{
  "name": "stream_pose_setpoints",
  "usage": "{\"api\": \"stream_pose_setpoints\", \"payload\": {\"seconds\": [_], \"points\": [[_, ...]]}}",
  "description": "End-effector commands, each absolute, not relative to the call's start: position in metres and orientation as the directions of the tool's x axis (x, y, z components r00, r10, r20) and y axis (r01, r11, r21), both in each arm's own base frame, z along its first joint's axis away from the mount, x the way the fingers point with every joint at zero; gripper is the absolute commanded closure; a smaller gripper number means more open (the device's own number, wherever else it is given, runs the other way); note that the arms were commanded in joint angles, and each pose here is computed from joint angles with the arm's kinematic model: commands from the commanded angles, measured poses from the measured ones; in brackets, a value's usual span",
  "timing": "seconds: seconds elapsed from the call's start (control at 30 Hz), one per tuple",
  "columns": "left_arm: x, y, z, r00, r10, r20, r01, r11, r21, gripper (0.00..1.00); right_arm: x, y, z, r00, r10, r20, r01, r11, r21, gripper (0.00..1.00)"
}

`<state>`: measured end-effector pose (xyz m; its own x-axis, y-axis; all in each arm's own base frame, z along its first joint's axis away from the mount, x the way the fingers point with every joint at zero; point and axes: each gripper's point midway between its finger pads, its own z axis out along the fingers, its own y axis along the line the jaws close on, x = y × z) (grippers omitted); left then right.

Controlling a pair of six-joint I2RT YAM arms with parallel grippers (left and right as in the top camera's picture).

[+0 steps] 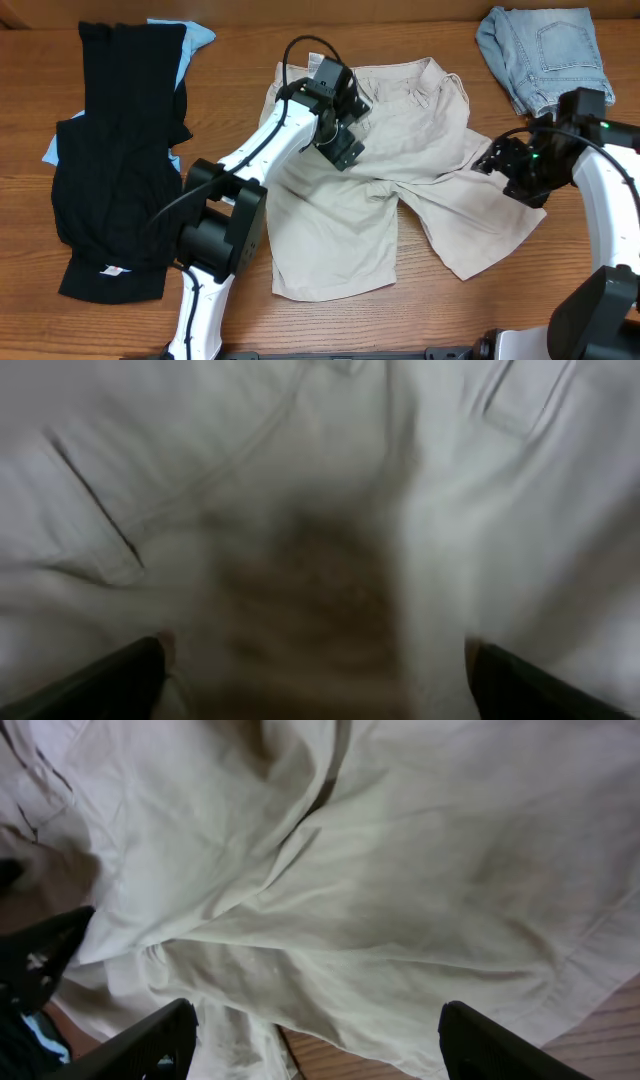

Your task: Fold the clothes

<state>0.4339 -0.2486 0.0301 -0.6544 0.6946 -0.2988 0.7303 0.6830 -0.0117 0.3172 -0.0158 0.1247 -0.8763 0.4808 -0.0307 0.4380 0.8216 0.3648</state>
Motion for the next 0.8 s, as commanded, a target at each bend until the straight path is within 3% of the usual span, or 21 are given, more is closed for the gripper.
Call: {"api": "stream_pose_setpoints", "payload": {"seconds": [0.0,0.3,0.47,0.6,0.77], "points": [[0.422,-0.23,0.008,-0.69,0.701,-0.18,0.713,0.701,-0.002,0.0,0.325,-0.007,0.134,-0.893,0.444,-0.079,0.388,0.846,0.366,0.19],[0.371,-0.195,0.005,-0.876,0.475,0.077,0.475,0.88,-0.026,0.03,0.328,-0.006,0.134,-0.894,0.438,-0.092,0.378,0.849,0.369,0.19],[0.331,-0.185,0.013,-0.884,0.399,0.244,0.395,0.916,-0.066,0.01,0.329,-0.008,0.134,-0.893,0.439,-0.101,0.378,0.853,0.361,0.19],[0.344,-0.194,0.031,-0.883,0.435,0.176,0.428,0.901,-0.074,0.0,0.332,-0.009,0.134,-0.891,0.439,-0.113,0.374,0.853,0.363,0.18],[0.398,-0.221,0.073,-0.827,0.556,-0.079,0.561,0.825,-0.07,0.0,0.333,-0.009,0.135,-0.891,0.438,-0.116,0.373,0.854,0.364,0.18]]}}
